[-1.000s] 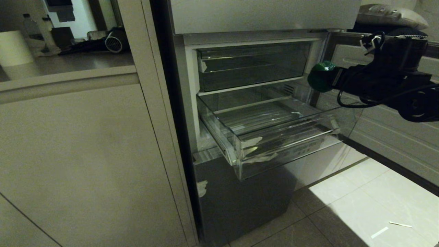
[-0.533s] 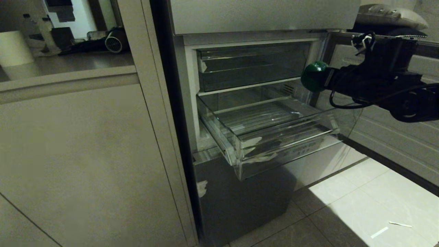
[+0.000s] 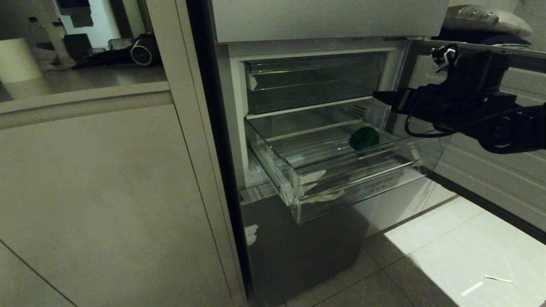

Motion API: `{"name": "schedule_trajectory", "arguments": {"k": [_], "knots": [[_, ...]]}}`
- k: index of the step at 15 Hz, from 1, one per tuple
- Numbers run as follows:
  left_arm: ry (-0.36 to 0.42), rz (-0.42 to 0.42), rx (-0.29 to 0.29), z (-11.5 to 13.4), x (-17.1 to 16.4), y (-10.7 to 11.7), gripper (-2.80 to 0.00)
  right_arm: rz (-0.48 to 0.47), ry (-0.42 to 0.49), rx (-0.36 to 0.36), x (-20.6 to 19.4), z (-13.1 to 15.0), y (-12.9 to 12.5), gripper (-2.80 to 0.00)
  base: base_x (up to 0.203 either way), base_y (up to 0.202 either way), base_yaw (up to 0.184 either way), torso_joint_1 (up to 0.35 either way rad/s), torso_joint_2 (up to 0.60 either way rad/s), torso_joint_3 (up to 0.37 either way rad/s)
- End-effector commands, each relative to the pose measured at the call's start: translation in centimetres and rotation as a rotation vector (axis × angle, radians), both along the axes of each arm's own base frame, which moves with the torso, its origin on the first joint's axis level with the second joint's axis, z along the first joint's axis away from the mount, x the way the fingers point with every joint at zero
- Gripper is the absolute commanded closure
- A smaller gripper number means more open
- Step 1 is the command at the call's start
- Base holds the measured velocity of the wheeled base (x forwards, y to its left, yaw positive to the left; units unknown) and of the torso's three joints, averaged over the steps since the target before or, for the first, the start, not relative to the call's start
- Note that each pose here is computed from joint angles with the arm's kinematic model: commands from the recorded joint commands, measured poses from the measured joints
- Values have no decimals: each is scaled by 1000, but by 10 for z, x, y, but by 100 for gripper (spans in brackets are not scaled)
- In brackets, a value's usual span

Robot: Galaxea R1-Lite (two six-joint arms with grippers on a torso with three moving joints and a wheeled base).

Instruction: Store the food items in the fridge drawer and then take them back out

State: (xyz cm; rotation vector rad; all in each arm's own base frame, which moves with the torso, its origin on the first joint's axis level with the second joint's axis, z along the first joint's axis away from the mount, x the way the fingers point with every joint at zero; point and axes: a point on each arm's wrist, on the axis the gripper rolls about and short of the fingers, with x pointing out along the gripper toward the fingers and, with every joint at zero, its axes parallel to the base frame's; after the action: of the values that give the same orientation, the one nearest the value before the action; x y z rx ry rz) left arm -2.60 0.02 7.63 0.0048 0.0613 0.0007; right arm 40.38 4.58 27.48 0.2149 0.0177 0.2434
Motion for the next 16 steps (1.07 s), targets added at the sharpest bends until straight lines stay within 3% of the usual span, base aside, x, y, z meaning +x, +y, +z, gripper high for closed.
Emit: {"name": "schedule_trajectory", "arguments": {"k": [1,2,3,4,8,12,14,16], "knots": [[2,1,0,0,0,0,0,-9,-10,5,-8,6,-1,-280,0,0,0,0,0,0],[2,1,0,0,0,0,0,-24,-17,5,-18,11,-2,-280,0,0,0,0,0,0],[2,1,0,0,0,0,0,-34,-26,5,-31,18,-2,-43,0,0,0,0,0,0],[2,1,0,0,0,0,0,-42,-36,7,-50,25,-4,0,0,0,0,0,0,0],[2,1,0,0,0,0,0,-73,-52,22,-159,35,-17,0,0,0,0,0,0,0],[2,1,0,0,0,0,0,-193,-81,100,-279,-1,-35,0,0,0,0,0,0,0],[2,1,0,0,0,0,0,-357,-25,129,-315,-48,-46,0,0,0,0,0,0,0],[0,1,0,0,0,0,0,-596,-11,171,-333,-75,-59,0,0,0,0,0,0,0]]}}
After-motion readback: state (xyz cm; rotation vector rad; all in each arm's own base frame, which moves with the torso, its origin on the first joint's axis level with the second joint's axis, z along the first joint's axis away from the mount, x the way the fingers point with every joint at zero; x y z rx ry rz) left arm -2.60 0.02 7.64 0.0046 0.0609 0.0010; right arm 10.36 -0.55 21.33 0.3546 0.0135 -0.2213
